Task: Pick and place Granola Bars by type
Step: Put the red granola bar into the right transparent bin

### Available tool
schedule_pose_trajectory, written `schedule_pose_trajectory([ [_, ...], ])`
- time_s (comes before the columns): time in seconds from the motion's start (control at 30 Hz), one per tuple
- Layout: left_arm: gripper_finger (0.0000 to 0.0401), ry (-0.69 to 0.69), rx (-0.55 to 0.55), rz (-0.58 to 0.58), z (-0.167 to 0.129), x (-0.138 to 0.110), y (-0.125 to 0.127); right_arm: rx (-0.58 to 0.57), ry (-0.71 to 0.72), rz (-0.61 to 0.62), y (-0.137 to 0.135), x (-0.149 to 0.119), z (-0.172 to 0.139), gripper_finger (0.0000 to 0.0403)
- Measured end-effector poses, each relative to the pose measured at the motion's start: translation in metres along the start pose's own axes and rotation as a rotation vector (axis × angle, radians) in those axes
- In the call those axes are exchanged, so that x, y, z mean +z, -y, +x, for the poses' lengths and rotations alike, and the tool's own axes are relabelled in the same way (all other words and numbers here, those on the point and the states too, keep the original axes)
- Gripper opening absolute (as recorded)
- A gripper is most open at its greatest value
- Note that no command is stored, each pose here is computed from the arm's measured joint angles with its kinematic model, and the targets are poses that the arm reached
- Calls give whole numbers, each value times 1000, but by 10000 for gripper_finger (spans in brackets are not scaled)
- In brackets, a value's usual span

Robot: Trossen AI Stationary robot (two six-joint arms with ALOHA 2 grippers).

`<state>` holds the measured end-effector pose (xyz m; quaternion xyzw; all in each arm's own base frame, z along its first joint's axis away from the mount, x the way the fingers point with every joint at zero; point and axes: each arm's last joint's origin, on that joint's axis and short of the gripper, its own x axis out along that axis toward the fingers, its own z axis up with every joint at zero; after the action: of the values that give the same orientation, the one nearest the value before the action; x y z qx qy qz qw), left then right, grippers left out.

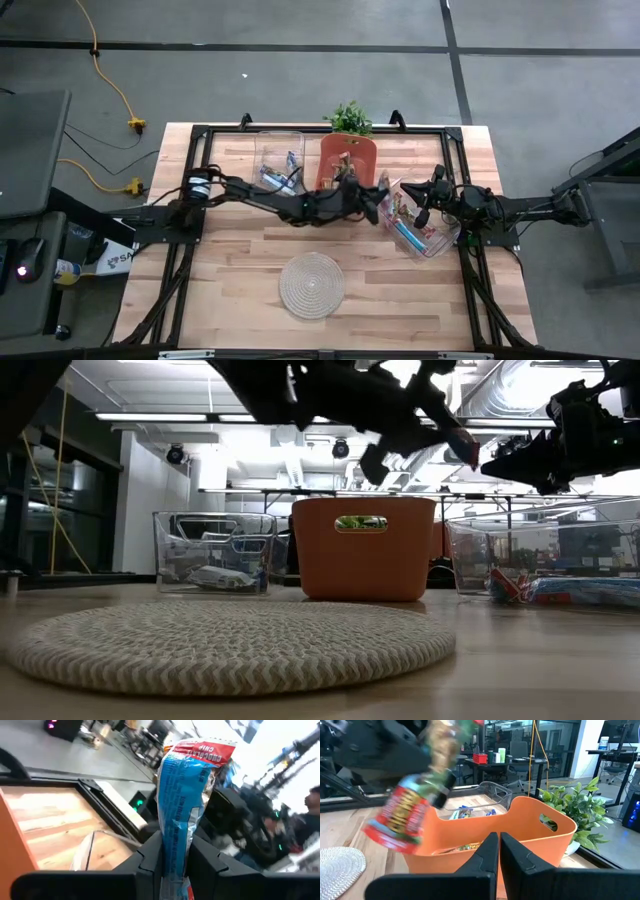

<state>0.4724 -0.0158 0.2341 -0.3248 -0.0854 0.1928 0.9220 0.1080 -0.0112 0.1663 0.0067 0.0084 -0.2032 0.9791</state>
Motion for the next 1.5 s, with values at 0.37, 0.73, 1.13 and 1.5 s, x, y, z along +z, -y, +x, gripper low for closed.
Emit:
schedule_pose_trajectory([
  [0.37, 69, -91, 127, 61, 46, -5, 10, 0, -2, -1, 0, 0, 0, 0],
  [0.73, 69, -111, 345, 145, 49, -7, -1, 0, -2, -1, 0, 0, 0, 0],
  [1.13, 69, -192, 322, 83, 53, -42, -16, 0, -1, 0, 0, 0, 0, 0],
  [1.5, 69, -202, 257, 147, 56, -42, -14, 0, -2, -1, 0, 0, 0, 0],
])
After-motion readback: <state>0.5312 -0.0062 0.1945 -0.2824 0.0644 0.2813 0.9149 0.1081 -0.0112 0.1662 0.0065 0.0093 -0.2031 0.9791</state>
